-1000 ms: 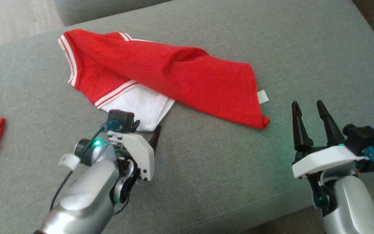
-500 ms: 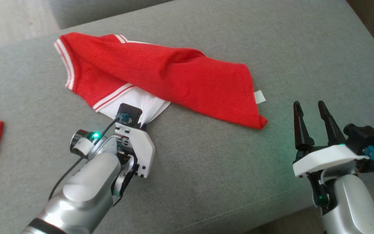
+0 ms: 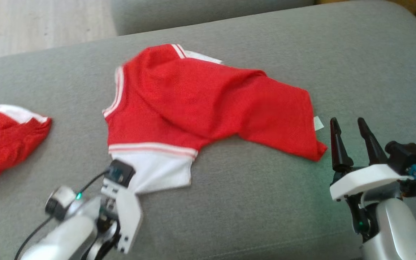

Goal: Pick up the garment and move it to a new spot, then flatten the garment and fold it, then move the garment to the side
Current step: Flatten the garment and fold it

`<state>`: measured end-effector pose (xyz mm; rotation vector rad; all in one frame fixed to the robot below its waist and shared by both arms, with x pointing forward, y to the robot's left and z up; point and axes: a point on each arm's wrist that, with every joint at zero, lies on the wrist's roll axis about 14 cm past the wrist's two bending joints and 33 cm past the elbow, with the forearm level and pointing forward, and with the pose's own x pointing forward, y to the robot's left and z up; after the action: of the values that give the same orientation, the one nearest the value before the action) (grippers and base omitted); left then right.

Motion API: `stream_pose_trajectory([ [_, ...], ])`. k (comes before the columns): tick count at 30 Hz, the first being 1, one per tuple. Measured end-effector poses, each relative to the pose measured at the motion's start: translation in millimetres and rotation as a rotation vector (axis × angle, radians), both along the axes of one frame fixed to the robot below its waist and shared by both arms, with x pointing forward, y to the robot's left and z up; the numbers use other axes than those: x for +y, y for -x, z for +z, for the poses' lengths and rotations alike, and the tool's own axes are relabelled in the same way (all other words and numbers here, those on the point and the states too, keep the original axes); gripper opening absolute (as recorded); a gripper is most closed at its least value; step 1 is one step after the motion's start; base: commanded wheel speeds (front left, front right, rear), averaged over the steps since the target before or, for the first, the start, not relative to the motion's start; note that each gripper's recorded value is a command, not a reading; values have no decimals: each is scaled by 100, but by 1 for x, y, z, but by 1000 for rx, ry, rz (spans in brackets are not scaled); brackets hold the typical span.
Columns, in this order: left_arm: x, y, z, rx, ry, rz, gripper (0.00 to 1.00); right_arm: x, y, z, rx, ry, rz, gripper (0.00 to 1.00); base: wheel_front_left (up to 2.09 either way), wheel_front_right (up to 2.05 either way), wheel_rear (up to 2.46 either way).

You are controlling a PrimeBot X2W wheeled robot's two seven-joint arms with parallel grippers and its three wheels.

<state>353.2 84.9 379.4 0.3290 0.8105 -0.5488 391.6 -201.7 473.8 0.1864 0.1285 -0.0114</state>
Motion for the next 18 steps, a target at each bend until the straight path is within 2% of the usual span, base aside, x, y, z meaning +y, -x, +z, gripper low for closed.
stream_pose_trajectory([
  [11, 37, 41, -14, 103, 38, 158, 0, 15, -9, -2, 20, 3, 50, 100, 0, 0, 0],
  [12, 37, 44, -14, 105, 48, 165, 13, 15, -10, -2, 21, 4, 52, 100, 0, 0, 0],
  [13, 36, 46, -14, 102, 58, 170, 100, 16, -10, -2, 21, 5, 55, 100, 0, 0, 0],
  [18, 30, 45, -8, 48, 116, 187, 100, 18, -8, 1, 22, 5, 62, 100, 0, 0, 0],
])
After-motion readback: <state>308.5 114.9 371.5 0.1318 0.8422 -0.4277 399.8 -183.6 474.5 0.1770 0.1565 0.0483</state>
